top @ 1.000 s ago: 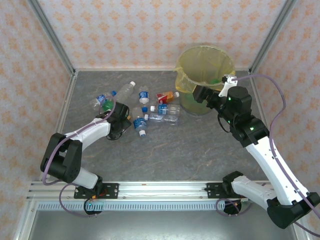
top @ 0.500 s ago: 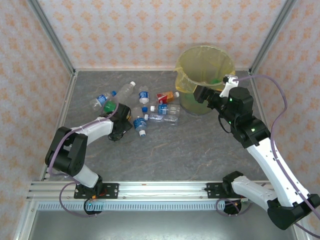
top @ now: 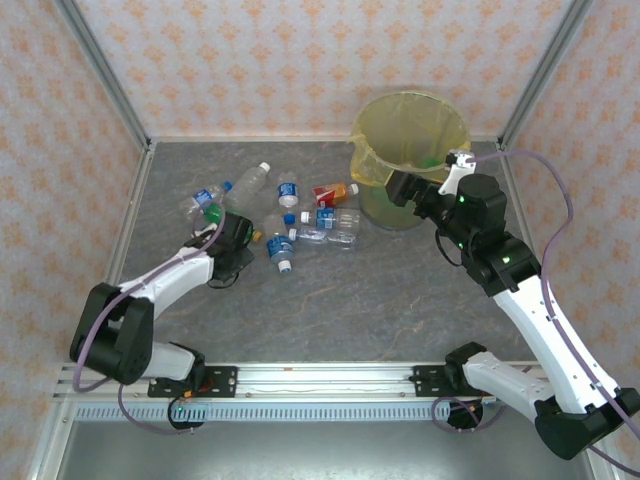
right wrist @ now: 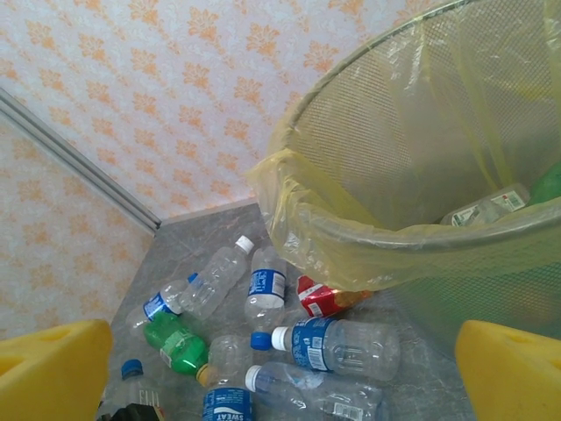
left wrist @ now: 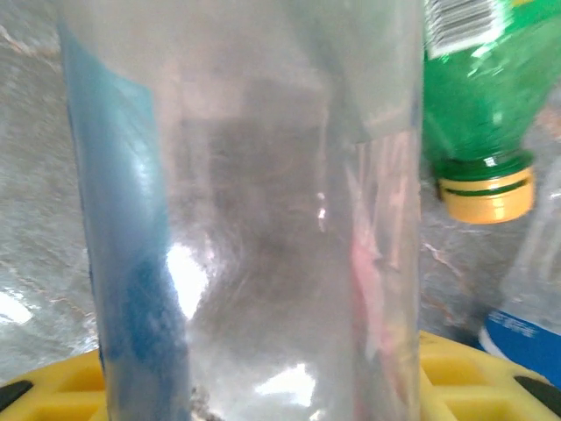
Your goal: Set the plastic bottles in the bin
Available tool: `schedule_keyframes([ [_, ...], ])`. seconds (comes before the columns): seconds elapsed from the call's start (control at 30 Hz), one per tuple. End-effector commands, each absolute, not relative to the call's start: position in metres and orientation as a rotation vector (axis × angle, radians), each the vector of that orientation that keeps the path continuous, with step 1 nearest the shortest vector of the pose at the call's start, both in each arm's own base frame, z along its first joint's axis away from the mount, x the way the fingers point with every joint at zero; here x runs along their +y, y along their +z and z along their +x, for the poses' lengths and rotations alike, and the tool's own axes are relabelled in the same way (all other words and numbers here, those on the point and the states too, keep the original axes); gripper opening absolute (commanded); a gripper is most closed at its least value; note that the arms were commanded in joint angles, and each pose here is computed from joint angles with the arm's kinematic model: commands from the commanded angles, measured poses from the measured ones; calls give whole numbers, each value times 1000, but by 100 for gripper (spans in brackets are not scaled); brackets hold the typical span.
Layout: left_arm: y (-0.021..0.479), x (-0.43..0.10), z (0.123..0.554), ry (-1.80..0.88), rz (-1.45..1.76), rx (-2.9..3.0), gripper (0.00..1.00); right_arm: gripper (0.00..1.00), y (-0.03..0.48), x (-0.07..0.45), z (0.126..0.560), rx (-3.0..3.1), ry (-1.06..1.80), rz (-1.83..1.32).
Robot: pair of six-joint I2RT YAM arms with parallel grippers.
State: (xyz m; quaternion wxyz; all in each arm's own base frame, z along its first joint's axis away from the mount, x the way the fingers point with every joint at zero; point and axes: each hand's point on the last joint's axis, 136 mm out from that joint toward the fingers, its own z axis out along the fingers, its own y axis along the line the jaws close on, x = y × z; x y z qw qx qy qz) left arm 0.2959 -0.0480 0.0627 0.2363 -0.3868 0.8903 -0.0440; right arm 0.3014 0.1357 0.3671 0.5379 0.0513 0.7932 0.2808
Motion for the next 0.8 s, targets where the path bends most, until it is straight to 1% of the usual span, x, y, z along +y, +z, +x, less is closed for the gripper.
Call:
schedule_keyframes([
  [0.0, 93, -34, 291, -61, -1013, 2395, 51, 100, 374, 142, 299, 1851, 734, 113],
  [0.1, 121, -35, 295, -104, -949, 2350, 50, 100, 376, 147, 300, 1845, 762, 103],
  [0.17, 141, -38, 297, -133, -891, 2323, 47, 100, 379, 151, 302, 1843, 779, 96],
  [0.3, 181, -40, 299, -99, -779, 2272, 47, 100, 385, 160, 305, 1839, 828, 71],
  [0.4, 212, -53, 305, -87, -660, 2226, 47, 100, 391, 169, 308, 1841, 866, 43],
  [0.53, 248, -86, 316, -111, -476, 2171, 47, 100, 400, 179, 314, 1843, 901, 15],
  [0.67, 278, -128, 325, -207, -290, 2116, 47, 100, 412, 191, 317, 1843, 950, -31],
  [0.77, 299, -161, 327, -313, -160, 2063, 48, 92, 420, 204, 315, 1840, 1021, -87],
])
